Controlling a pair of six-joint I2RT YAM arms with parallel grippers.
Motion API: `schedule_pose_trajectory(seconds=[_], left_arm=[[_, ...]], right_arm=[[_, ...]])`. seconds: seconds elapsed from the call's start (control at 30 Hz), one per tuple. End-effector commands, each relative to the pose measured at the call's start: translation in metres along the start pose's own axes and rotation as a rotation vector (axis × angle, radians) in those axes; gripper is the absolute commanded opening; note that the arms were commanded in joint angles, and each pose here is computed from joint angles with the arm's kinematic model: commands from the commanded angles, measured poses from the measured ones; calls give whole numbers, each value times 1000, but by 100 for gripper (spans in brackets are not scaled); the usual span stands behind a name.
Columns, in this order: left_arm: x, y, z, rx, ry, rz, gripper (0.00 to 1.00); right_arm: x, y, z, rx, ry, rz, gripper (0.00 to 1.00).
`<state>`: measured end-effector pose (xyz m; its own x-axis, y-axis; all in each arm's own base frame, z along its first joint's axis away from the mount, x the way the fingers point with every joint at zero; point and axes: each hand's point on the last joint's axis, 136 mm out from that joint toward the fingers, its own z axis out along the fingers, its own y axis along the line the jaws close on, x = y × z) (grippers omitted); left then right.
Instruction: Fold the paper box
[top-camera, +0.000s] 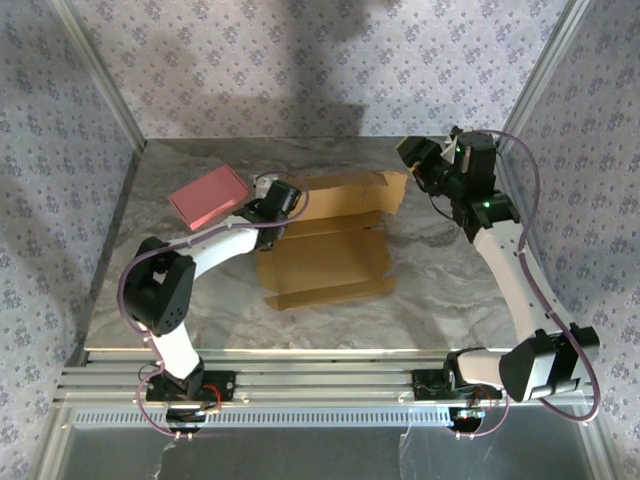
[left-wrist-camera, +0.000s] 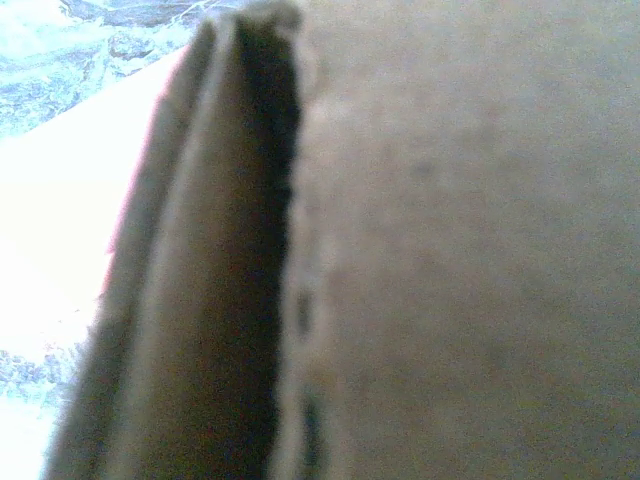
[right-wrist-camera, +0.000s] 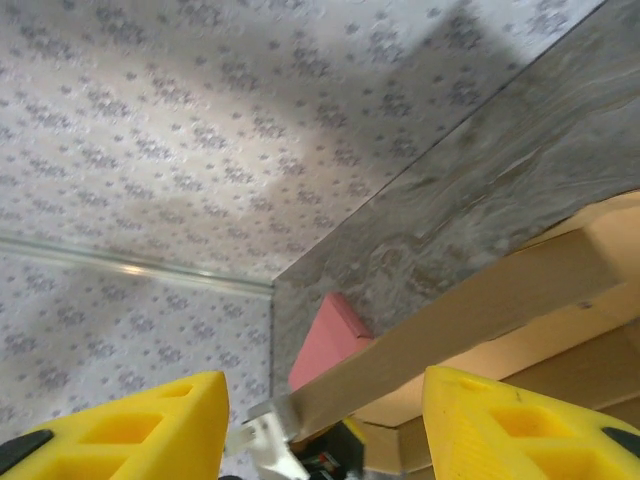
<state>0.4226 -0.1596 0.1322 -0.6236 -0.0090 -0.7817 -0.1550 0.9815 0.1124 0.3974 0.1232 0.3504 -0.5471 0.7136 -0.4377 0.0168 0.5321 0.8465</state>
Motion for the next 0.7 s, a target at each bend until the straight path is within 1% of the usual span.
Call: schedule_pose_trajectory(seconds=[0.0,0.07,0.13,0.2,0.33,0.4,0.53,0.67], left_arm=[[-24,6,-7,135,-6,-88,0],[-35,9,-7,216,7,-160,0],[-46,9,-8,326,23,-236,0],[-54,7,-10,403,43,-267,0],[-61,1,-15,521,70,-282,0],[-63,-1,-19,564,77,-290,0],[-67,-10,-28,629,90,-286,0],[-68,-12,-32,650,101,-284,0]], right_arm=[[-6,-18,-15,103,-47,-31,54],[-8,-19,-23,131,-65,-37,54],[-11,-24,-33,173,-90,-29,54],[-12,-32,-39,216,-107,-4,54],[-11,-44,-47,292,-138,84,53],[-10,-41,-50,309,-147,102,52],[-8,-23,-57,353,-165,45,51],[0,-7,-52,385,-135,9,51]])
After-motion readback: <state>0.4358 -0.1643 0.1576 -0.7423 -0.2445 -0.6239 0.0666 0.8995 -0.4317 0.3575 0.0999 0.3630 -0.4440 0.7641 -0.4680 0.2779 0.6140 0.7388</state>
